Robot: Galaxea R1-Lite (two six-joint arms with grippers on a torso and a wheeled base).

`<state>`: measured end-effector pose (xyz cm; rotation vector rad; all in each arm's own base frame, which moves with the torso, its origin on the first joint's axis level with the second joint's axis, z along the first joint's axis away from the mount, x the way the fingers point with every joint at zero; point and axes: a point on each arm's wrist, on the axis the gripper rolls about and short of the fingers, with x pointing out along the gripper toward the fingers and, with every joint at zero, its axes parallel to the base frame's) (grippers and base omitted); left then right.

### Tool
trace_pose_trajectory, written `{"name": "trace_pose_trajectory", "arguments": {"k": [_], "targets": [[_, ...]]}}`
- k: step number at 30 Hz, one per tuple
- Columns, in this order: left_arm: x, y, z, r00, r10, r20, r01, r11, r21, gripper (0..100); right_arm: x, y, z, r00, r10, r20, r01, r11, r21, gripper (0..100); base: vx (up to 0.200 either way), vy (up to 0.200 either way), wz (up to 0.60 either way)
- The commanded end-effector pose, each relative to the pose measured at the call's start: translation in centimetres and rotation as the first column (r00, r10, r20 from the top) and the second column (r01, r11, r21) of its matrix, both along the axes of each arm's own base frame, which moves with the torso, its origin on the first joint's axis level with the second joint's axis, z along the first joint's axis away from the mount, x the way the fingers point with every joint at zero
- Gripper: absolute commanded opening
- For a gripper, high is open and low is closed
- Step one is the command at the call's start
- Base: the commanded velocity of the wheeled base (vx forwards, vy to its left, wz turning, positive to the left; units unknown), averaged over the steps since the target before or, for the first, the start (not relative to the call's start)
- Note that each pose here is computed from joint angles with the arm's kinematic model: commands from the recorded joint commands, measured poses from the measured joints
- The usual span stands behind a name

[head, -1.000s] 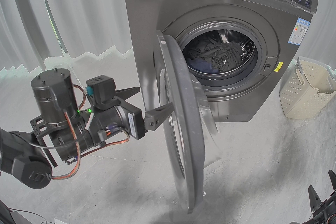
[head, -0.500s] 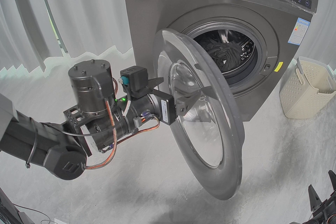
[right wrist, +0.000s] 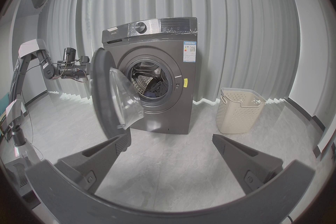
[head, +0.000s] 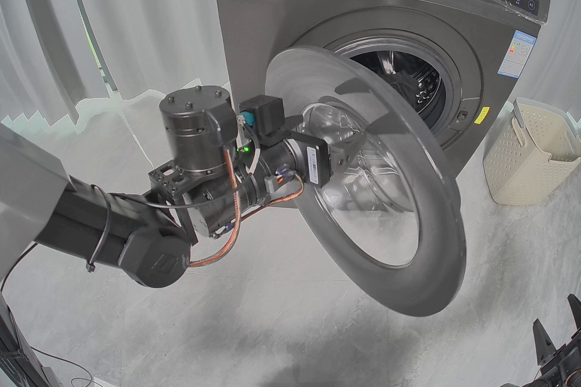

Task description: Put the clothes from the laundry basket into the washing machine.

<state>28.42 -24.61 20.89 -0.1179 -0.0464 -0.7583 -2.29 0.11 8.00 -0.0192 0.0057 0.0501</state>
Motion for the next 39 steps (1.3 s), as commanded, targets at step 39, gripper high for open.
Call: {"name": "trace_pose_trajectory", "arguments": {"k": [39], "targets": [[-6.6, 5.7, 0.5, 0.993, 0.105, -0.062, -0.108, 0.993, -0.05, 100, 0.1, 0.0, -0.5, 1.0, -0.001, -0.008, 0.001, 1.0, -0.001, 100, 0.0, 0.0, 0.0]]}}
